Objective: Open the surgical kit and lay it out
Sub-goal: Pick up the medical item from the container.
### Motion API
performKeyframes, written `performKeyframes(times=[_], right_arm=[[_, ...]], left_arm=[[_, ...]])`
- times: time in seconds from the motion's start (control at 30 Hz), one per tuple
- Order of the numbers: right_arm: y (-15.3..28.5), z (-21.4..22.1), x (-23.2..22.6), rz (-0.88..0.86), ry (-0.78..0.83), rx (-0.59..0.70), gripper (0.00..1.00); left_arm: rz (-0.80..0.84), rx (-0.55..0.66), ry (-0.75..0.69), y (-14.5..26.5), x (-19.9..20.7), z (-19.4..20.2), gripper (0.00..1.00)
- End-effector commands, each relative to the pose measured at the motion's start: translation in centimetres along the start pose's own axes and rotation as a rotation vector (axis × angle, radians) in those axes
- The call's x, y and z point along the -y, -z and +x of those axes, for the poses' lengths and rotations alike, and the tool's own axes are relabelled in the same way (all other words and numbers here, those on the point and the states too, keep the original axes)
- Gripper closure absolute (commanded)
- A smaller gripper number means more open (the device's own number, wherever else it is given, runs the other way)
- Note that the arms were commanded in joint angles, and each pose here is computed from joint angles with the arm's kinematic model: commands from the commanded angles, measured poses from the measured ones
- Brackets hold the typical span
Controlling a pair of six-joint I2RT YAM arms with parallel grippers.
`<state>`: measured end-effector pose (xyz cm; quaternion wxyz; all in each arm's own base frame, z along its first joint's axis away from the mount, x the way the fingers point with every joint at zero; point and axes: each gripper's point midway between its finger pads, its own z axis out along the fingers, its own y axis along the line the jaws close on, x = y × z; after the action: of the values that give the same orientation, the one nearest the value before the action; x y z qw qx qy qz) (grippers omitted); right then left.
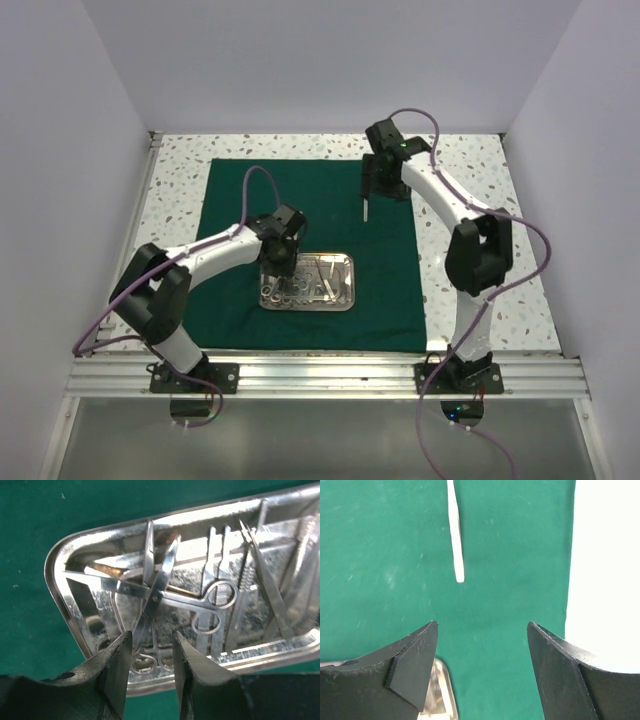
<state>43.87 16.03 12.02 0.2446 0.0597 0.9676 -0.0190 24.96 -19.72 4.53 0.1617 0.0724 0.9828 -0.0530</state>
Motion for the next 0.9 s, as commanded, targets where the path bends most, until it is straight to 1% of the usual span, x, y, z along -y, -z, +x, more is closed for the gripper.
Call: performKeyframes(times=[0.0, 0.2, 0.3, 0.4, 0.43, 0.53, 0.6, 0.63, 0.7, 0.73, 0.83, 0.87], right_arm=[[4.0, -0.4, 0.8, -0.047, -0.027, 0.067, 0.24], [6.5, 2.0, 3.1, -0.023, -0.016, 0.06, 0.25], [7.3, 2.6, 4.0, -0.005, -0.013, 0.067, 0.25], [7.9, 3.3, 4.7, 0.006, -0.006, 0.063, 0.26], [8.0, 3.5, 5.0, 0.014, -0.004, 0.06, 0.26], [8.2, 4.0, 5.4, 0.023, -0.003, 0.056, 0.26], [8.5, 4.2, 5.5, 0.023, -0.001, 0.057, 0.27], [8.4, 4.3, 5.7, 0.03, -0.001, 0.052, 0.27], [8.4, 4.5, 5.7, 0.03, -0.004, 0.047, 0.27], [8.4, 4.7, 5.7, 0.029, -0.004, 0.045, 0.27], [8.3, 4.8, 5.8, 0.029, -0.008, 0.04, 0.27], [8.3, 4.9, 5.7, 0.028, -0.008, 0.038, 0.27]], left_arm=[[-0.03, 0.07, -0.014, -1.2, 0.0, -2.0, 0.59], [-0.031, 0.063, -0.041, -3.0, -0.2, -1.5, 0.6], [-0.026, 0.039, -0.054, -4.0, -0.2, -0.8, 0.63], [-0.032, 0.027, -0.062, -4.6, -0.4, -0.4, 0.74], [-0.033, 0.024, -0.065, -4.6, -0.4, -0.4, 0.82], [-0.052, 0.043, -0.061, -3.8, -0.6, -1.1, 1.0], [-0.066, 0.051, -0.064, -2.5, -0.8, -1.5, 1.0], [-0.075, 0.033, -0.072, -1.9, -1.1, -1.2, 1.0], [-0.063, 0.047, -0.079, -0.3, -0.8, -1.9, 1.0], [-0.078, 0.016, -0.097, 0.4, -1.3, -1.4, 1.0], [-0.108, 0.013, -0.134, 2.5, -1.7, -2.1, 1.0], [-0.138, -0.021, -0.15, 3.1, -2.4, -1.4, 1.0]])
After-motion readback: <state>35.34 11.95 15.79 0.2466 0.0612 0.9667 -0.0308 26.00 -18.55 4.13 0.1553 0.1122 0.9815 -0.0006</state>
